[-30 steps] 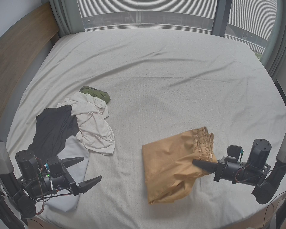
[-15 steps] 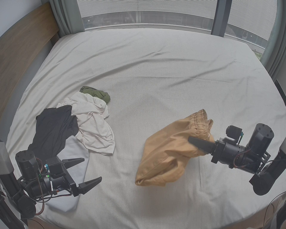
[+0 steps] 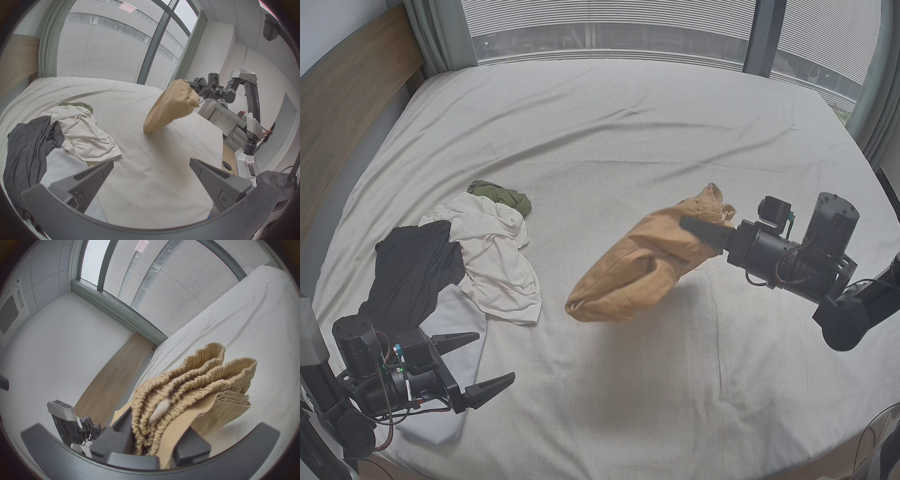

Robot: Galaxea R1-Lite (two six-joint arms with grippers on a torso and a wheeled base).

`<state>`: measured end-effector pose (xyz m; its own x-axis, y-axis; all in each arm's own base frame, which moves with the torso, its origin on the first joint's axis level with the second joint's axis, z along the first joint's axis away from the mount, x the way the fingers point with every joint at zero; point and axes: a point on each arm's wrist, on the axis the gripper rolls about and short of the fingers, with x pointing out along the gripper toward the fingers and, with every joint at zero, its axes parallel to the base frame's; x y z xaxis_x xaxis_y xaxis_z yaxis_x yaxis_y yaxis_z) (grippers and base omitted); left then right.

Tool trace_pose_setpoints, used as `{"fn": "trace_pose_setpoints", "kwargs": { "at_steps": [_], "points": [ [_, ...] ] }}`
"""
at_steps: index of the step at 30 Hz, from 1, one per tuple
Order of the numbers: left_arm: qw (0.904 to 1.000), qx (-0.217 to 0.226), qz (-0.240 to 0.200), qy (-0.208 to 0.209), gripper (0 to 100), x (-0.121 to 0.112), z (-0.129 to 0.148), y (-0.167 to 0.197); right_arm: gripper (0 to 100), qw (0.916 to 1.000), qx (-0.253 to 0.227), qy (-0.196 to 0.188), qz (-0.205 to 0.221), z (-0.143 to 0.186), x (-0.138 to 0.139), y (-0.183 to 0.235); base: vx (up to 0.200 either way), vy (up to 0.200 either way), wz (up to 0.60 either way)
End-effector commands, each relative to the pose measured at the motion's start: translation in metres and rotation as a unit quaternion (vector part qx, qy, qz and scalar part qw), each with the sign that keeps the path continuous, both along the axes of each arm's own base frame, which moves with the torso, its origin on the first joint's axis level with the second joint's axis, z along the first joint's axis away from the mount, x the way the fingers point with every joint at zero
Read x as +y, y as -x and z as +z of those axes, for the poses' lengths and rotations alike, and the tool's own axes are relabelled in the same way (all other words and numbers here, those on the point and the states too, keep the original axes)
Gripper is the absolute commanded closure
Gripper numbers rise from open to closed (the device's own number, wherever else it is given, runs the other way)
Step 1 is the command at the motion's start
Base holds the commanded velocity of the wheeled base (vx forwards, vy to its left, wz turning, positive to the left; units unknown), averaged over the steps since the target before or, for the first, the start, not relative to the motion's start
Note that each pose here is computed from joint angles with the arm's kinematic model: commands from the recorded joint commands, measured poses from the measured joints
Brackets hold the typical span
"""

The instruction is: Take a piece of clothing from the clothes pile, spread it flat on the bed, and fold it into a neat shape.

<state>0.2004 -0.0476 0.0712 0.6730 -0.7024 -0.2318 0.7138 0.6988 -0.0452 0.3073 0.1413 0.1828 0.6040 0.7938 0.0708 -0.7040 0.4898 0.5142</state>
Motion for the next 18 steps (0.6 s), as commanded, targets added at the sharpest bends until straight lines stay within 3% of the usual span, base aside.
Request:
{"fn": "trace_pose_setpoints", "kwargs": {
  "at_steps": [1, 18],
  "points": [
    [1.0, 0.009, -0.001, -0.001, 0, 0.001, -0.002, 0.004, 100, 0.9996, -0.025, -0.011, -0.01, 0.029, -0.001, -0.017, 0.0, 0.0, 0.0],
    [0.9999, 0.01, -0.001, 0.0, 0, 0.001, -0.002, 0.004, 100, 0.9992, -0.018, -0.011, -0.034, 0.054, 0.01, -0.103, 0.0, 0.0, 0.0]
  ]
}}
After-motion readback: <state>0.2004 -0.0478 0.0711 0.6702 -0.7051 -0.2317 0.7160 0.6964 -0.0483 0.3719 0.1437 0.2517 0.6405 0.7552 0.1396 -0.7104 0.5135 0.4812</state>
